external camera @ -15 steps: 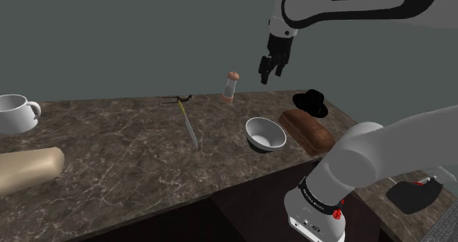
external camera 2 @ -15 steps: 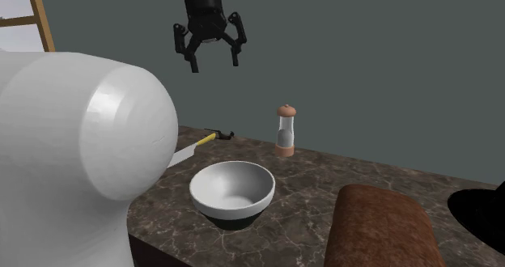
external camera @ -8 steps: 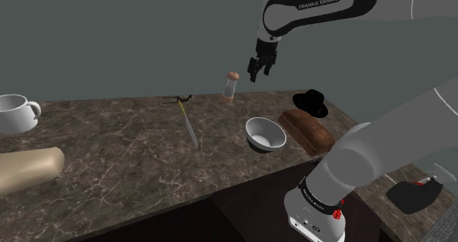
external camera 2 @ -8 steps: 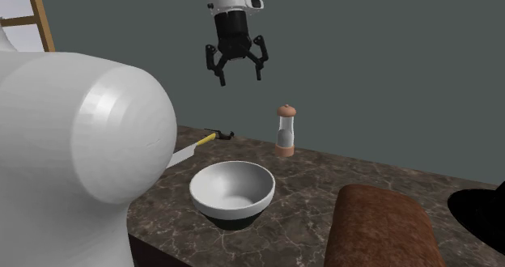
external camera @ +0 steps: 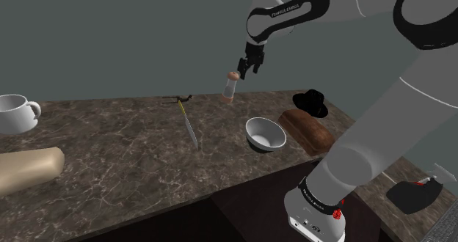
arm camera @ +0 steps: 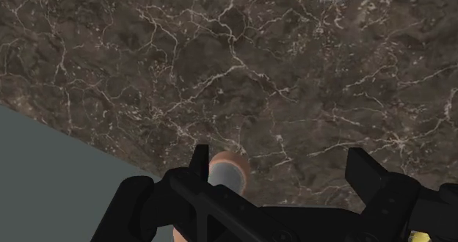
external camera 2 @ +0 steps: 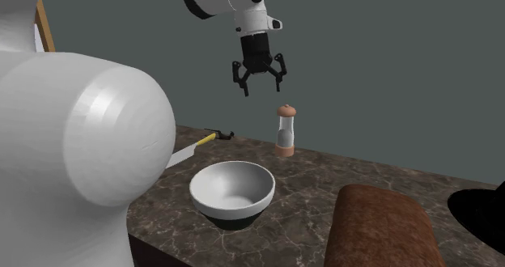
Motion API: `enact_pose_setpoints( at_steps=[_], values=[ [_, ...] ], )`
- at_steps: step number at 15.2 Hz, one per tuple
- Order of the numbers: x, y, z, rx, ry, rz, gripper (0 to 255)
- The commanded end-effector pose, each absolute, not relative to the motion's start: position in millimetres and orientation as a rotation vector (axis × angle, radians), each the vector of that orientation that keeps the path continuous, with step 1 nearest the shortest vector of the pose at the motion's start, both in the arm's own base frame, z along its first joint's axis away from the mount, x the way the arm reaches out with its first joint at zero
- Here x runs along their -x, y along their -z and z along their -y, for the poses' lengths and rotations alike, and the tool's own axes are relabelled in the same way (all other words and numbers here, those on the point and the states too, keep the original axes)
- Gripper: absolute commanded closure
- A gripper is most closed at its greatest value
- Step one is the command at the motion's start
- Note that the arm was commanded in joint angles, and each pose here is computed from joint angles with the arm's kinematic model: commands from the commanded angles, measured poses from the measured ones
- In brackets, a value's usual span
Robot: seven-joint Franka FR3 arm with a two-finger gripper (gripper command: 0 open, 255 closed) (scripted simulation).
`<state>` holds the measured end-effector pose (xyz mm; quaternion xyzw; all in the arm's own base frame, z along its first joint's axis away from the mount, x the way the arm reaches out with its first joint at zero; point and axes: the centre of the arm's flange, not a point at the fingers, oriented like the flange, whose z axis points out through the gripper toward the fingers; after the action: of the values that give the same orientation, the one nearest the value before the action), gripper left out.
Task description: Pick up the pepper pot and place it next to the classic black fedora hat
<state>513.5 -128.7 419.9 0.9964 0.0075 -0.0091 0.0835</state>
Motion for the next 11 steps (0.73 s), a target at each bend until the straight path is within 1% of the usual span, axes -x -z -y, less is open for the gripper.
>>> enact_pose_setpoints(
  at_steps=[1, 11],
  values=[
    [-532.7, -409.6, 140.3, -2.973, 0.012, -0.022, 0],
    [-630.9, -363.5, 197.8, -2.968, -0.056, -0.021, 0]
  ],
)
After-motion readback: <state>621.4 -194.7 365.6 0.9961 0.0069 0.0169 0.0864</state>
